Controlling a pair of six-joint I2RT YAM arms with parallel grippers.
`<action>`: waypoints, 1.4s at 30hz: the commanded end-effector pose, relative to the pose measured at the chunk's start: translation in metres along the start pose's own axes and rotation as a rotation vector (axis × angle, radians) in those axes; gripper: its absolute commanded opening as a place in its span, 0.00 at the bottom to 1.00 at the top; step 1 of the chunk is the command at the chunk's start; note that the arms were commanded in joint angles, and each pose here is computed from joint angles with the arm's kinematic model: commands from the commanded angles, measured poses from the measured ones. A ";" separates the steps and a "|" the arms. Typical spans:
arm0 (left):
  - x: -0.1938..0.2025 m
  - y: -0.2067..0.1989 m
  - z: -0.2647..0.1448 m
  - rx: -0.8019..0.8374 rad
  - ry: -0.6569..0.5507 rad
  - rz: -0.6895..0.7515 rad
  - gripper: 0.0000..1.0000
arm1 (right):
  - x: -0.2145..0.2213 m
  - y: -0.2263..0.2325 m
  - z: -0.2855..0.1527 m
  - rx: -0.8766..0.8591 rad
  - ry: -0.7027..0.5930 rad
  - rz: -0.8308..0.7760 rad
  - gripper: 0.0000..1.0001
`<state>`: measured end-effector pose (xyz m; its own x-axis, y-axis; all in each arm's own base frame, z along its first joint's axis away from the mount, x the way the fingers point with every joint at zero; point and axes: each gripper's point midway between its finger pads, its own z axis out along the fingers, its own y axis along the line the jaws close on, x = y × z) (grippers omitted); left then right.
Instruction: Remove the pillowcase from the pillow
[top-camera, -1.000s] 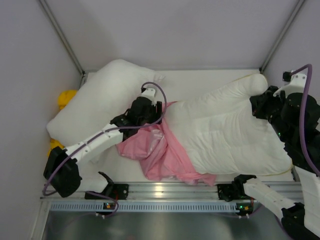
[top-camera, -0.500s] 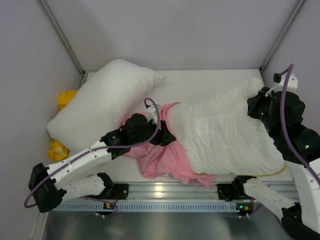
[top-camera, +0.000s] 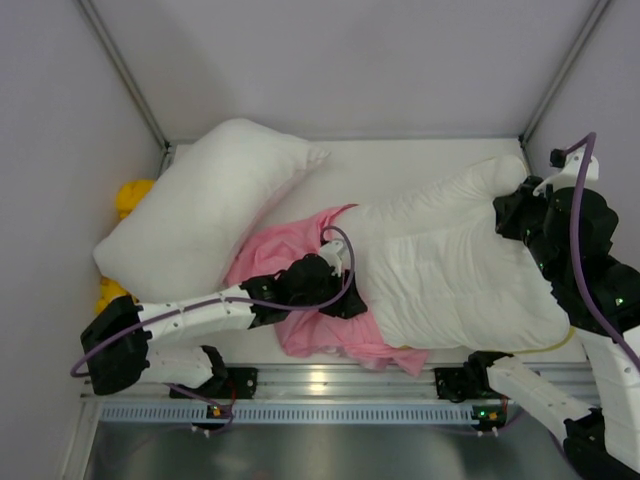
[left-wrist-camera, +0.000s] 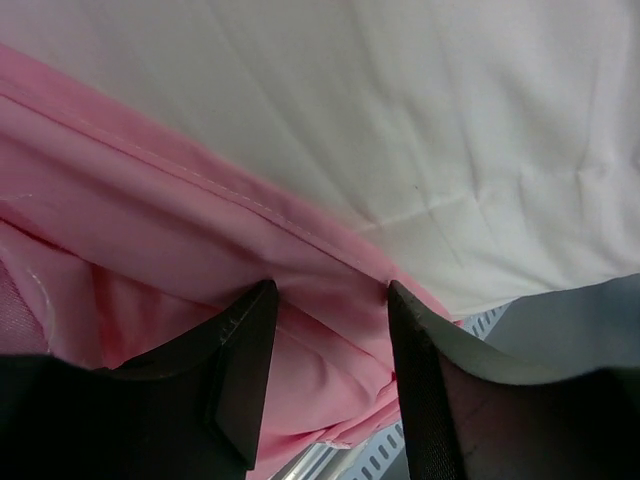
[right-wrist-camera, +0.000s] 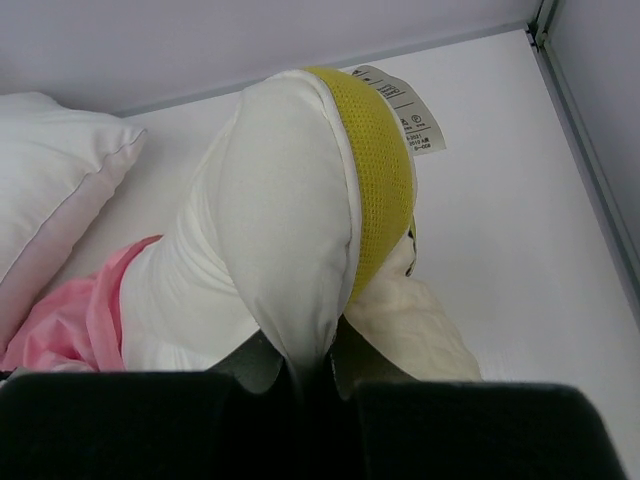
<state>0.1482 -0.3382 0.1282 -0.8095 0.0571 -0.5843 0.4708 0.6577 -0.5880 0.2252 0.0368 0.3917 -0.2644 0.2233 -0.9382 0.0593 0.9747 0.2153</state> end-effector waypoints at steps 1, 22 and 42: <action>-0.003 0.006 0.005 -0.021 -0.044 -0.009 0.52 | -0.048 0.014 -0.013 -0.071 -0.170 0.075 0.00; 0.011 0.065 -0.080 -0.158 -0.236 -0.074 0.00 | -0.127 -0.001 -0.032 0.058 -0.368 0.122 0.00; -0.099 -0.037 0.000 -0.100 -0.224 0.074 0.87 | -0.108 0.025 -0.040 -0.131 -0.322 0.145 0.00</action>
<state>0.1883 -0.3435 0.1846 -0.7391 -0.0407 -0.6724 0.4314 0.7380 -0.5189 0.2301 0.0325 0.4600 -0.0932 0.2734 -0.9574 0.0437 0.9617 0.2704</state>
